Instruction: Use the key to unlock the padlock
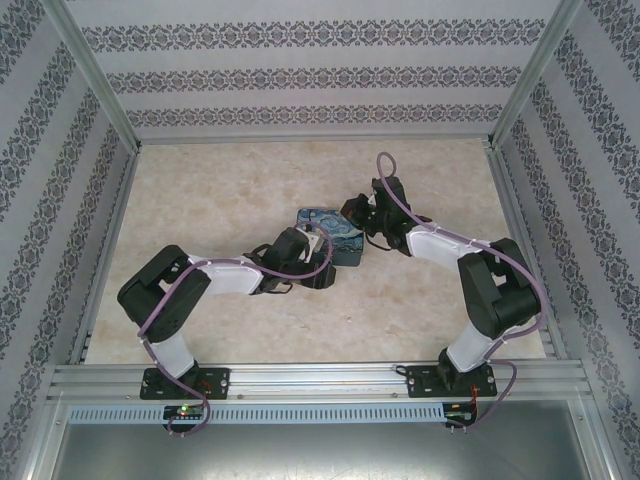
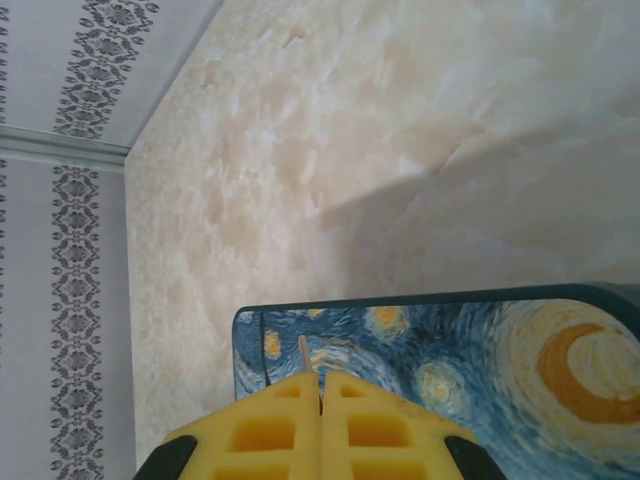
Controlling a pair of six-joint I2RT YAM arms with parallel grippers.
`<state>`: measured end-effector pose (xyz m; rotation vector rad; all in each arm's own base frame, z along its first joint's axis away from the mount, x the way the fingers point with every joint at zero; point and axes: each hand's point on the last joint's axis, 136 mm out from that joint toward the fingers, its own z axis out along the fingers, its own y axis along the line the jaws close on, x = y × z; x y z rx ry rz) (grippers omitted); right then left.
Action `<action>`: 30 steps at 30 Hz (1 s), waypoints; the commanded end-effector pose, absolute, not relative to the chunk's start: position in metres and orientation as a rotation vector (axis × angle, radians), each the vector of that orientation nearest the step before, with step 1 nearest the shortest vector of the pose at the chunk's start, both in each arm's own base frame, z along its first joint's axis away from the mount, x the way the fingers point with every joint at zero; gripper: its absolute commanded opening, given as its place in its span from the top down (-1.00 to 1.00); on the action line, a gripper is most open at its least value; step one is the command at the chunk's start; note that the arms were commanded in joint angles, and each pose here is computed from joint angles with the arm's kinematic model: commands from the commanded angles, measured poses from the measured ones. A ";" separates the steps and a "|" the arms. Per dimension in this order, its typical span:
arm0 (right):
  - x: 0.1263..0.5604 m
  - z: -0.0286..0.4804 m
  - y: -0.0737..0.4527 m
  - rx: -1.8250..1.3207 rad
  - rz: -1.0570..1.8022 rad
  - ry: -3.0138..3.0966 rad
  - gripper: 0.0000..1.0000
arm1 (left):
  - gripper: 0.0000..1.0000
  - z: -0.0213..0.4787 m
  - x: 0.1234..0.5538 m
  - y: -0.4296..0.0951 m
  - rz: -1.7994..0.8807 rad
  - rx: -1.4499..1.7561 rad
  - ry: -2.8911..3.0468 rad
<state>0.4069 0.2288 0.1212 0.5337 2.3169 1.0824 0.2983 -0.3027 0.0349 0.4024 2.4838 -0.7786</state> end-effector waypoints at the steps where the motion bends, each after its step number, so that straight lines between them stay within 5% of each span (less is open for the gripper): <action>1: 0.416 0.127 0.232 0.530 1.085 2.289 1.00 | -0.43 0.044 0.310 -0.319 -0.808 0.432 2.391; 21: 0.408 0.094 0.234 0.607 1.108 2.328 1.00 | -0.34 0.040 0.324 -0.335 -0.828 0.382 2.317; 30: 0.406 0.091 0.238 0.615 1.124 2.330 1.00 | -0.32 0.025 0.335 -0.311 -0.594 0.313 2.305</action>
